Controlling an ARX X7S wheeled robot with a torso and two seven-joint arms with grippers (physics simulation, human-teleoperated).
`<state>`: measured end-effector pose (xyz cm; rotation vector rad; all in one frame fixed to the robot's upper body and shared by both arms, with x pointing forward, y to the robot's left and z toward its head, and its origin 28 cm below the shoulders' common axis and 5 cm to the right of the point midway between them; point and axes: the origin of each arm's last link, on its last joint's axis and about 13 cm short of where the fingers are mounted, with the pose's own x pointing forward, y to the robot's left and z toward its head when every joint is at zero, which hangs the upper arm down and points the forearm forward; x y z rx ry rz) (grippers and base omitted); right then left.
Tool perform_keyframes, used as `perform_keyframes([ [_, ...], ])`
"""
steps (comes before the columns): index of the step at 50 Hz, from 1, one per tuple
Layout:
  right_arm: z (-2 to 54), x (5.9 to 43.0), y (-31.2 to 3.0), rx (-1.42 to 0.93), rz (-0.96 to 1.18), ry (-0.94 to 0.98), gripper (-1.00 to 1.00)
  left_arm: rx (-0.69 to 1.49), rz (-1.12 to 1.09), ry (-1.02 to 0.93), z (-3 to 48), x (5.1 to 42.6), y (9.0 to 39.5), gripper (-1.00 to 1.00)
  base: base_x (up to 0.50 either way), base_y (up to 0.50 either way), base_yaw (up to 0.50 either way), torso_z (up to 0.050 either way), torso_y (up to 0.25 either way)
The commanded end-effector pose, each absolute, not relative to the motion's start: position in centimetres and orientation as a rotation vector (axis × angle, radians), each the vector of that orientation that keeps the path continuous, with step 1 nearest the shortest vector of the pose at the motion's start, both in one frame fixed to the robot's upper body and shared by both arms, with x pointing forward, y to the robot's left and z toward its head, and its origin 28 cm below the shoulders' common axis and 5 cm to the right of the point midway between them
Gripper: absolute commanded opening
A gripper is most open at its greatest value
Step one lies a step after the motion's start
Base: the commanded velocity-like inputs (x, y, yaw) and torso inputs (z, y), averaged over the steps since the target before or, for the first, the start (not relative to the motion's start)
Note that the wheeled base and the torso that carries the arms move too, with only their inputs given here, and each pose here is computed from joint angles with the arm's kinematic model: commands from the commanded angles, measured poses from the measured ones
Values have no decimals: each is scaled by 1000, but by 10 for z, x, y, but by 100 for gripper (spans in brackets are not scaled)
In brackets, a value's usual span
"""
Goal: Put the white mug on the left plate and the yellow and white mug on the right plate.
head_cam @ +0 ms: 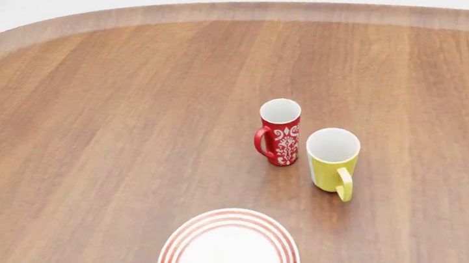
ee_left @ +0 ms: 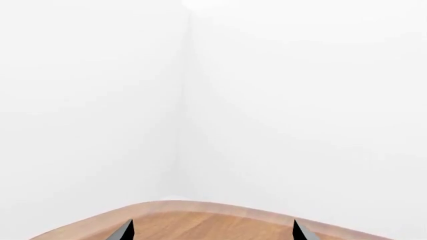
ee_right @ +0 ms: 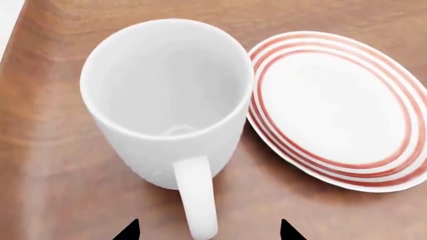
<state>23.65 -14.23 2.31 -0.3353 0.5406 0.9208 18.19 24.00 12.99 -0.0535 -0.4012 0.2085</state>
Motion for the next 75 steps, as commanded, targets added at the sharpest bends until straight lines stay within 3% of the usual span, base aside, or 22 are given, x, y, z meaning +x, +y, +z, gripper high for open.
perform_keyframes([
  [1, 22, 240, -139, -335, 928, 541, 100, -54, 210, -407, 131, 181, 240, 100, 0, 0, 0, 0, 0],
  [28, 11, 242, -132, -354, 962, 584, 100, -57, 210, -413, 134, 180, 240, 100, 0, 0, 0, 0, 0],
  [29, 11, 242, -132, -355, 963, 584, -100, -56, 210, -412, 134, 180, 240, 100, 0, 0, 0, 0, 0],
  [40, 15, 241, -132, -363, 951, 548, -100, -55, 208, -410, 133, 181, 240, 100, 0, 0, 0, 0, 0],
  [59, 56, 243, -127, -320, 914, 262, -100, -45, 179, -401, 131, 183, 235, 100, 0, 0, 0, 0, 0],
  [75, 56, 273, -129, -183, 706, 307, -100, -53, 187, -410, 134, 181, 237, 100, 0, 0, 0, 0, 0],
])
